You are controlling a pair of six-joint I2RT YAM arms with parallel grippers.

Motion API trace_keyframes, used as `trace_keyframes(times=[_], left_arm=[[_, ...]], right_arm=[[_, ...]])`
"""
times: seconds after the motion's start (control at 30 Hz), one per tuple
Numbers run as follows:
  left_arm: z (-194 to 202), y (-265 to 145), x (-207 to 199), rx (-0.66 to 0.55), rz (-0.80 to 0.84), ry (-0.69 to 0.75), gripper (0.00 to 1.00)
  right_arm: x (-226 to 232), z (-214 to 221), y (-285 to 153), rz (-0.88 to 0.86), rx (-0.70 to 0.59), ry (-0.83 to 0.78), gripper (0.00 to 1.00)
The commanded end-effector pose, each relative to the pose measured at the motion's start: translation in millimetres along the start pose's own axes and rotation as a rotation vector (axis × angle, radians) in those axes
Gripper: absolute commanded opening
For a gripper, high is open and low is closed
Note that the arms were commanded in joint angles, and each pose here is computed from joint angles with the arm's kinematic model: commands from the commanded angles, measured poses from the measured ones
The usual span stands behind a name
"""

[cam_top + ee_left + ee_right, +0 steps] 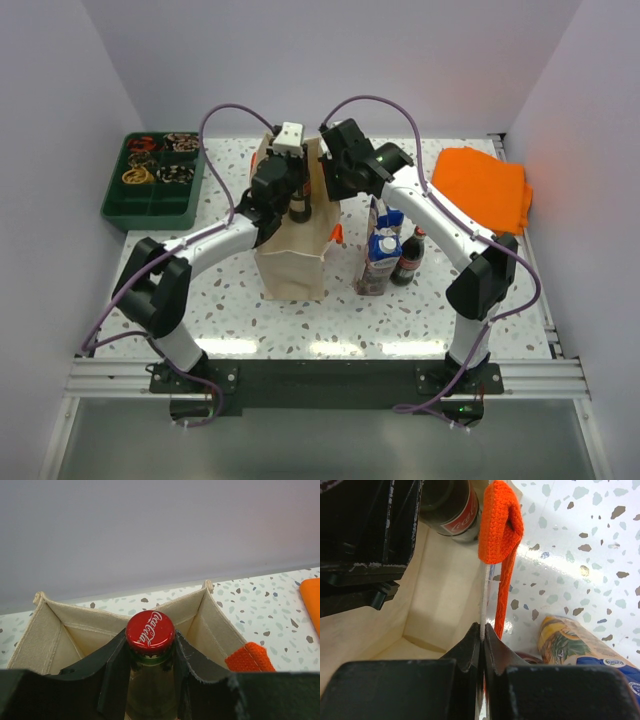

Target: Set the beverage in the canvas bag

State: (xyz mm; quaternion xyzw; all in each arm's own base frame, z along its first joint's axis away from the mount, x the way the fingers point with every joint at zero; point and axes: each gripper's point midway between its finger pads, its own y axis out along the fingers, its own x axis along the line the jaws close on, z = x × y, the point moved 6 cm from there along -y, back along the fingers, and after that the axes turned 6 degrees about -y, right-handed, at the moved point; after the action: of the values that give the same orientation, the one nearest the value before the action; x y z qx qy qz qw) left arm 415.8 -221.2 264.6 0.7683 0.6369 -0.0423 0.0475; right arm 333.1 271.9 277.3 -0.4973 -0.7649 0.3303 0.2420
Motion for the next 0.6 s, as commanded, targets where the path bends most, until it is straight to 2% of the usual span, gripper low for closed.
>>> trace_keyframes(times=[0.0, 0.27, 0.57], left_arm=[[-85, -4, -7, -0.311, 0.01, -0.108, 0.0], [-97, 0, -11, -0.372, 0.007, -0.034, 0.0], [-106, 7, -12, -0.418, -0.017, -0.029, 0.0]], right_arm=[[5, -8, -7, -0.021, -0.022, -0.015, 0.0], [6, -9, -4, -0.022, -0.02, -0.011, 0.0], [7, -7, -2, -0.027, -0.01, -0.016, 0.0]])
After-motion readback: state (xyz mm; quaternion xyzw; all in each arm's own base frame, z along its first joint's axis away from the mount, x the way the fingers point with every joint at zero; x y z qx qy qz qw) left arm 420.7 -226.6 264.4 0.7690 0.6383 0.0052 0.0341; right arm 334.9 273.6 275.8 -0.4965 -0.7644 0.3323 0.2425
